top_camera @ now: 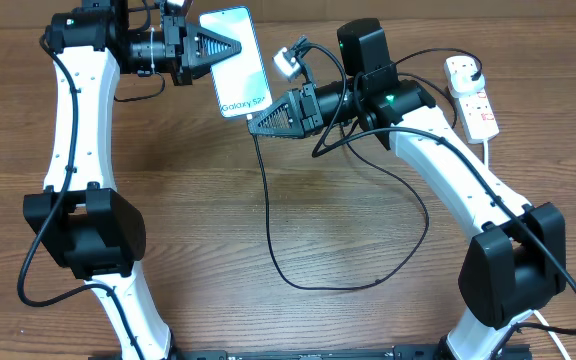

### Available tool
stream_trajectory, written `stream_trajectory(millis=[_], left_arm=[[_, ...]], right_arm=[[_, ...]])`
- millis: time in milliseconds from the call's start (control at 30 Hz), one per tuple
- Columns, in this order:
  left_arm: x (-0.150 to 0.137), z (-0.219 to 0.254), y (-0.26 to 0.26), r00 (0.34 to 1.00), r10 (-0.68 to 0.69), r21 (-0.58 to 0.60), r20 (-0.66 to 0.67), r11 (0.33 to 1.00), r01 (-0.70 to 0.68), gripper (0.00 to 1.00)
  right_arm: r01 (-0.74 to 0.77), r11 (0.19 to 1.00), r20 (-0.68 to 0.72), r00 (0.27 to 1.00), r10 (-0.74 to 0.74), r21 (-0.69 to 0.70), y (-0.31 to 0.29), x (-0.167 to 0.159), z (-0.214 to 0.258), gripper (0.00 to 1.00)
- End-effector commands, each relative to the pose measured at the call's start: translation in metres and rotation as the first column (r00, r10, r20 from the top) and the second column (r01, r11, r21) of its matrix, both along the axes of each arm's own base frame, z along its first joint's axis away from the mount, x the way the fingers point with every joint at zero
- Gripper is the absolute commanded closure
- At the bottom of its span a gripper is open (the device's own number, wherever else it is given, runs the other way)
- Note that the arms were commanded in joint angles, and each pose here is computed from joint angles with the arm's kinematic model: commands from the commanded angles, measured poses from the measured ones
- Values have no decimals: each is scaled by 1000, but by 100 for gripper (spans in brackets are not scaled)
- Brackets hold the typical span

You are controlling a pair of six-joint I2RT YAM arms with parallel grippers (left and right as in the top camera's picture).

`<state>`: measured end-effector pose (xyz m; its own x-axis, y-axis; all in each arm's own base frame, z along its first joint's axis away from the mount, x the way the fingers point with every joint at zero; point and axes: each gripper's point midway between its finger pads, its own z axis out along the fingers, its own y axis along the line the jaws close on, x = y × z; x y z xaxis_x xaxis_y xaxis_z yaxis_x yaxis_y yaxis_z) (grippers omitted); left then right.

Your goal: Plug charger to phone and switch on socket

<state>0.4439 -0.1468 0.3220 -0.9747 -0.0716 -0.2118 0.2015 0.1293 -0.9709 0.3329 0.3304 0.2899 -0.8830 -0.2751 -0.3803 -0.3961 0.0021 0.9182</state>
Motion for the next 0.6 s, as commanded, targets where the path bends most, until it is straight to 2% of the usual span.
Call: stream_trajectory(millis=[0,567], left_arm=[[-6,7,-13,999,-31,-3,23,1000,31,96],[-4,5,-13,999,-25,12,30,1000,25,96]], right_arm=[[-9,1000,3,1000,9,13,-2,1,1,96],[-24,999,7,1000,23,26,-2,-2,3,96]])
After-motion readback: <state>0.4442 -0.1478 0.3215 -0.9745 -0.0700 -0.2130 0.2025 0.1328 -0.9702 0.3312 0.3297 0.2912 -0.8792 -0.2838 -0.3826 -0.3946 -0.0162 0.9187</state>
